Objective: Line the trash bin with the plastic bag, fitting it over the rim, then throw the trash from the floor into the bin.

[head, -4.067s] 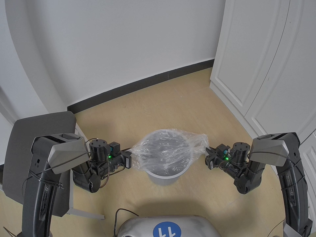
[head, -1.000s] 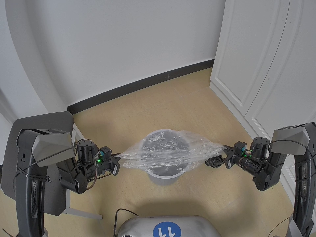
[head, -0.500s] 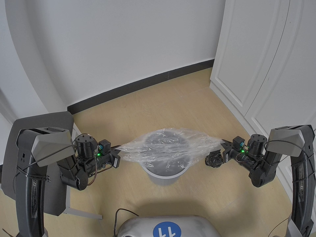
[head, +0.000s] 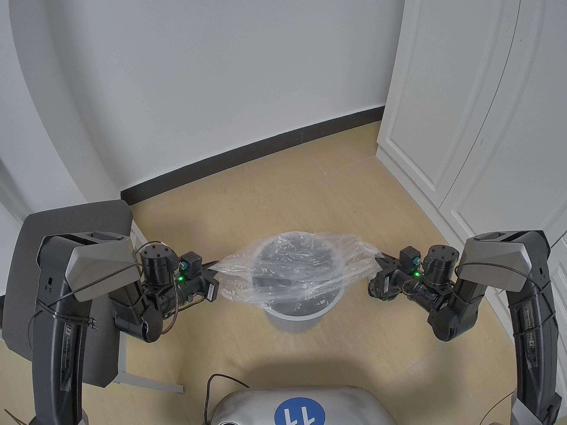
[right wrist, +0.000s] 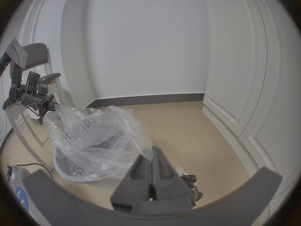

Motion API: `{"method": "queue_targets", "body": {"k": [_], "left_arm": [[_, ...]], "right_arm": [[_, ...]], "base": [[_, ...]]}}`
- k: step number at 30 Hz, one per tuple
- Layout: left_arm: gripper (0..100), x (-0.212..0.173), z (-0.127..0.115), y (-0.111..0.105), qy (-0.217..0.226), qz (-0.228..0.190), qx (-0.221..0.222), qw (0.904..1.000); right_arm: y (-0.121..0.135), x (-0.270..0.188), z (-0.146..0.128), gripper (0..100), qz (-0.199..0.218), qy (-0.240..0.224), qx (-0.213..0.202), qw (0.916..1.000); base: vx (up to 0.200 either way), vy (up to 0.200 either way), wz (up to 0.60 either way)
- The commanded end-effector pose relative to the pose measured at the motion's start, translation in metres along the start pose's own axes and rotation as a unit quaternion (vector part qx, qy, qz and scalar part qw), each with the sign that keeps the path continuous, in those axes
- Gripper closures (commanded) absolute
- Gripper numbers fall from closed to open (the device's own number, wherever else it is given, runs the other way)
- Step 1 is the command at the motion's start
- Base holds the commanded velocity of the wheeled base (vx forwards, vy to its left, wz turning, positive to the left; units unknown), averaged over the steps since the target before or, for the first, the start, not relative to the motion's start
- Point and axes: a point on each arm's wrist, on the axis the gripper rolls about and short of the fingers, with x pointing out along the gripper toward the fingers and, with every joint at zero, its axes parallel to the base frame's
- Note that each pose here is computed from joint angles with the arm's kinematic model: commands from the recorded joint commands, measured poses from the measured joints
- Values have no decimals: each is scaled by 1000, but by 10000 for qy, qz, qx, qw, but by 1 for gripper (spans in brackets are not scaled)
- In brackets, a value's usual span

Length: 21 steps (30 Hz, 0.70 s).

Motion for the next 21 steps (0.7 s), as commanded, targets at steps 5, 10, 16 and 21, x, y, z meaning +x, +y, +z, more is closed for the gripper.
{"method": "queue_targets", "body": {"k": [5, 10, 16, 21], "left_arm": [[100, -4, -11, -2, 197, -49, -19, 9998], [100, -10, -17, -8, 372, -169, -9, 9992], [100, -16, -28, -14, 539, -420, 137, 9976], [100, -17, -34, -18, 638, -499, 146, 9966]], "right_arm": [[1, -12, 1, 100, 52, 90, -2, 9999], [4, -31, 6, 100, 432, 244, 34, 9988], [6, -45, -7, 100, 690, 560, -232, 9958], [4, -50, -17, 100, 701, 747, -418, 9939]], "base": [[0, 0, 0], [0, 0, 0], [0, 0, 0], [0, 0, 0]]}}
